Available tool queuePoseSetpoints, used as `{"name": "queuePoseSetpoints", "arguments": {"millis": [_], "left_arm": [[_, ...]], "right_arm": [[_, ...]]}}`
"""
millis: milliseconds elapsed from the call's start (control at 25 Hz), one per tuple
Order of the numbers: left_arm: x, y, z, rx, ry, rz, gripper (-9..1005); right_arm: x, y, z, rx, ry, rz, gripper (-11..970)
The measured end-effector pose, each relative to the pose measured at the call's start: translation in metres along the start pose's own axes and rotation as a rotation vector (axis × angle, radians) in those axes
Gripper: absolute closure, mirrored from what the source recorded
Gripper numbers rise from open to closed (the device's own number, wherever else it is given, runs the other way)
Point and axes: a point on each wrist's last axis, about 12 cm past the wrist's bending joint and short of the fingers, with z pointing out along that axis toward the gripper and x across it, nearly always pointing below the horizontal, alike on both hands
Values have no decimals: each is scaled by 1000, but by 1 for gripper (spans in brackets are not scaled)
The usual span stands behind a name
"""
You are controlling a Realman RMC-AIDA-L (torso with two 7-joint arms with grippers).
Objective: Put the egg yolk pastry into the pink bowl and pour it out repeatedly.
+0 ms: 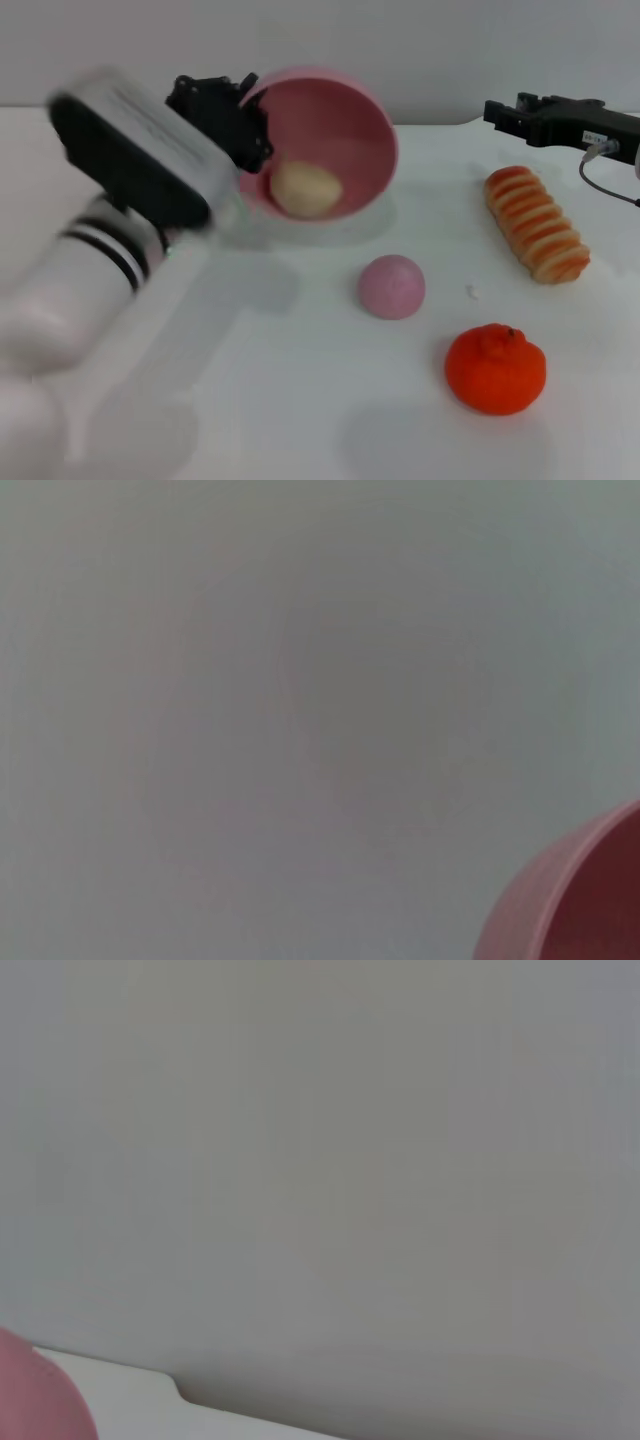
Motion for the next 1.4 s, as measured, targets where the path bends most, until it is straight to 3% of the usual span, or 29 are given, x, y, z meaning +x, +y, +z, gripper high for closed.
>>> {"name": "queuePoseSetpoints", "arguments": {"millis": [120,280,520,680,720,840,960,1080,1240,1280,1400], "left_arm": [[10,-19,-1,-87,-109,217,995],[23,-27,-7,-193,-199,467,995],[30,-27,-12,-259,-238,676,994],[29,-31,-14,-260,-239,699,994],[28,-30,-14,-265,-235,659,994],[23,-19,-13,-329,-196,383,995],[21,3,-13,-401,-136,-4,995],[21,31,-13,-414,-85,-283,995],[24,75,-9,-279,48,-538,994],[28,96,-9,-187,124,-622,994],[31,114,-13,-52,208,-734,994]], "right_arm": [[1,0,0,1,1,4,400],[3,1,1,-5,5,6,401],[3,2,2,-8,7,7,401],[3,3,3,-10,8,5,401],[3,3,3,-11,9,4,401],[3,5,5,-17,13,2,401],[4,7,8,-27,21,7,401],[5,10,11,-43,27,-26,401],[6,19,19,-82,50,-82,400],[6,23,22,-93,58,-93,400],[2,33,31,-125,75,-127,398]]}}
